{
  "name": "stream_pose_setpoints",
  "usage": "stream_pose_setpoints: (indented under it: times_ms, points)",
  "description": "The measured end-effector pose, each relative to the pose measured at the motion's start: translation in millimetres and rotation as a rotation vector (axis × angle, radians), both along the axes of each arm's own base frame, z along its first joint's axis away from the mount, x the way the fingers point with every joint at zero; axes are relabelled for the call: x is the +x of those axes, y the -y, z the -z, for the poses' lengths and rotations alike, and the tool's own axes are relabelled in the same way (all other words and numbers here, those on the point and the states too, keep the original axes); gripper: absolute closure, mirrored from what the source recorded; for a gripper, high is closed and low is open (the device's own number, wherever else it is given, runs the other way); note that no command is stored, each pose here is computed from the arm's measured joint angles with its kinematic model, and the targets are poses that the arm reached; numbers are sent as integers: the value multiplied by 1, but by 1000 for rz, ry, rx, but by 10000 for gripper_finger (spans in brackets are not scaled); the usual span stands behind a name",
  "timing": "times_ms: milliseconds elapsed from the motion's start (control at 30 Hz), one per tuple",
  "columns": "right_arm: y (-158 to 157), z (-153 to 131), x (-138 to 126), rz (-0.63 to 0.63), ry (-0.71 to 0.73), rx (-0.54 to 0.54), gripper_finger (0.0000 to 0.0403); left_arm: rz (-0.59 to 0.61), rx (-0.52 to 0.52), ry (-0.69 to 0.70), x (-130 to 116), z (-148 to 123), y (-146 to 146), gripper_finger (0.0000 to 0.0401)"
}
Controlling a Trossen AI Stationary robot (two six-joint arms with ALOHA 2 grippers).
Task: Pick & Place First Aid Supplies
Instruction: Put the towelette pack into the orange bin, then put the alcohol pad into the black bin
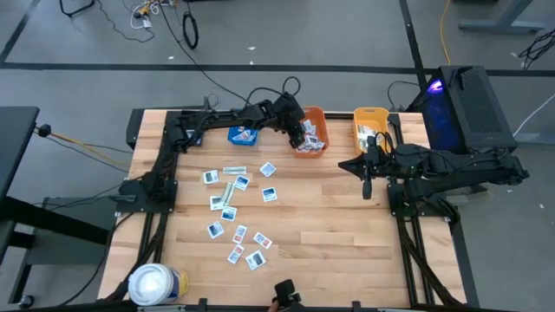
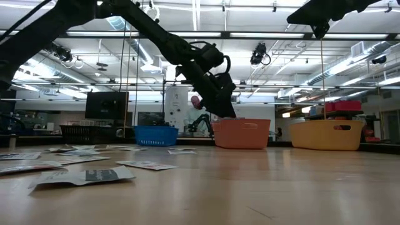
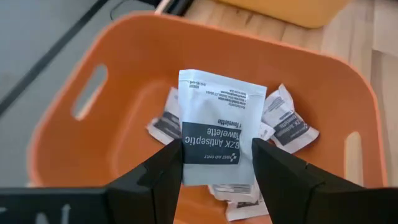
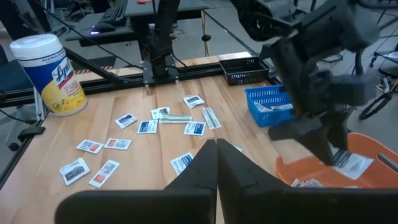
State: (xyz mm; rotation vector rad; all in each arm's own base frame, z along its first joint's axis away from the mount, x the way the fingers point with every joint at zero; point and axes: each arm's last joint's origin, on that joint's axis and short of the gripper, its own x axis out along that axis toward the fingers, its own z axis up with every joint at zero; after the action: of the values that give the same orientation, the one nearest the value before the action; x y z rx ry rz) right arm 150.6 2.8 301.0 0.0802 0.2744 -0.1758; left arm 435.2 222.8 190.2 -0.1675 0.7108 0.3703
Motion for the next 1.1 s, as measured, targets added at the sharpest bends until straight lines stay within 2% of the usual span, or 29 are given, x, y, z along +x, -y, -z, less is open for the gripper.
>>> stream_pose_setpoints:
  times_ms: [167, 267, 600, 700, 833, 1100]
  points:
    - [0, 0, 0, -1, 0, 0, 399, 11, -54, 10, 2, 6, 2, 204]
    - [0, 0, 0, -1, 0, 0, 399, 21, -51, 9, 3, 6, 3, 185]
    - [0, 0, 0, -1, 0, 0, 399, -18, -124, 29, 2, 5, 4, 40]
    - [0, 0, 0, 0, -1, 0, 399, -37, -150, 25, -1, -1, 6, 11]
    - [0, 0, 0, -1, 0, 0, 399, -21, -169, 14, -7, -14, 10, 3]
    - [0, 3, 5, -4, -20, 0, 399, 81, -244, -12, -22, -47, 28, 31]
